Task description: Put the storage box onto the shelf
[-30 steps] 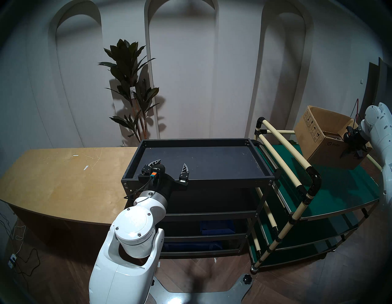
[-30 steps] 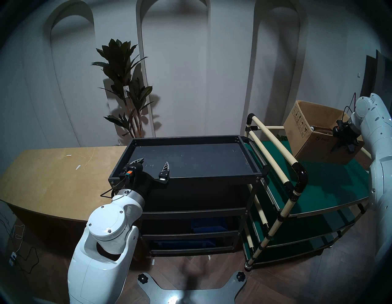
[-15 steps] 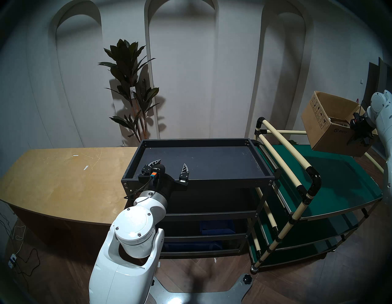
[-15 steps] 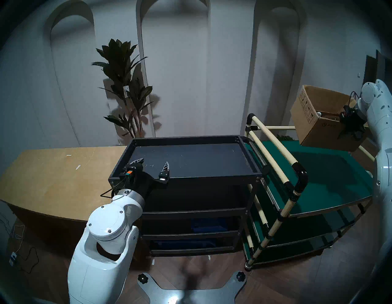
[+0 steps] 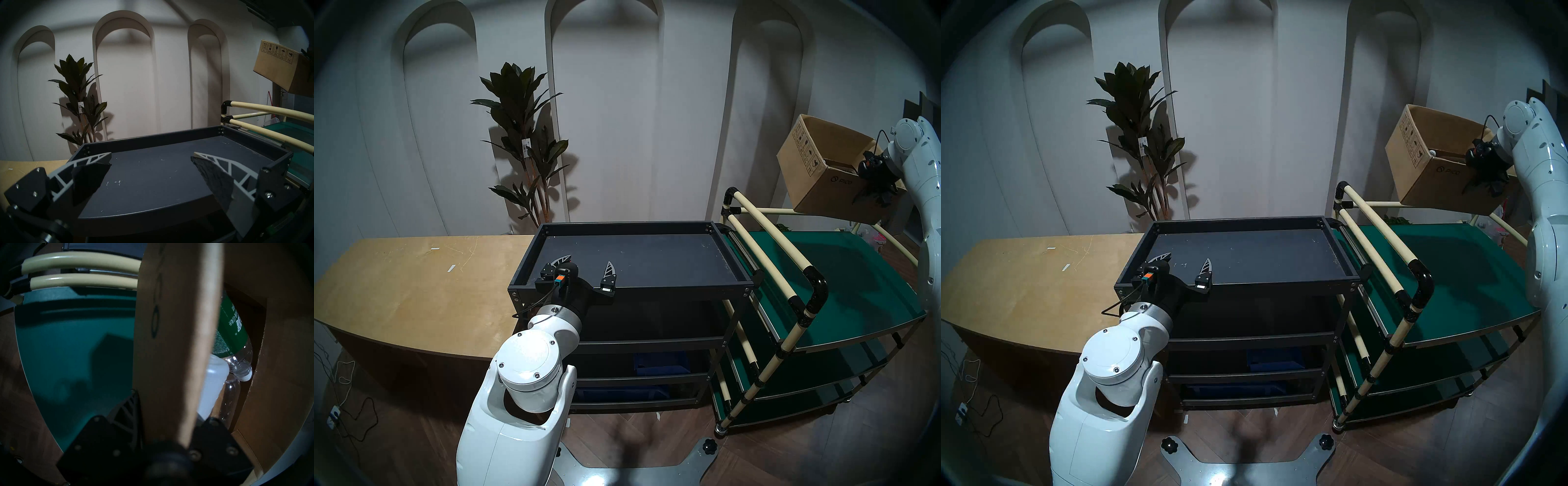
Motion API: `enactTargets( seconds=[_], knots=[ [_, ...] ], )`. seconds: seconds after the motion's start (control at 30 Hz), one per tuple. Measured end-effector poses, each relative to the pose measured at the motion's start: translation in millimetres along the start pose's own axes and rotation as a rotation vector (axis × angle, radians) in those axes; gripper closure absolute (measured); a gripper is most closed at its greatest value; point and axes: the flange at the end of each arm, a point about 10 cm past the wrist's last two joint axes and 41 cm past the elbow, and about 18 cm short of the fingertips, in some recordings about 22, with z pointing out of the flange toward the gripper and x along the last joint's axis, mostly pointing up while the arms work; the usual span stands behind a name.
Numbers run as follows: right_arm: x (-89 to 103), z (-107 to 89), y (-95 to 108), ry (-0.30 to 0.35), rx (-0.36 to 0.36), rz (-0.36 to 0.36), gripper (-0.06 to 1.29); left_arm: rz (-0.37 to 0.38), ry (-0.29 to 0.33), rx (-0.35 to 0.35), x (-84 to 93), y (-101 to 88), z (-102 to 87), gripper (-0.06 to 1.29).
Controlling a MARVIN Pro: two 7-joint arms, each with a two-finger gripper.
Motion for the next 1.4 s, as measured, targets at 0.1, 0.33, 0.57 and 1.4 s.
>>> enactTargets(
  seconds=[0.1,0.33,0.57,1.4],
  knots=[
    [15.8,1.8,9.7,0.025,-0.002,-0.009,0.97,0.000,0.000,0.000,0.0,0.0,0.0,-0.04],
    [60.8,11.7,29.7,0.075,0.016,-0.061,0.97,0.000,0.000,0.000,0.0,0.0,0.0,-0.04],
    [109.8,15.8,49.3,0.123,0.017,-0.135,0.97,0.000,0.000,0.000,0.0,0.0,0.0,-0.04],
    [234.9,-12.4,104.2,0.358,-0.124,-0.312,1.01,0.000,0.001,0.000,0.5,0.0,-0.1,-0.04]
  ],
)
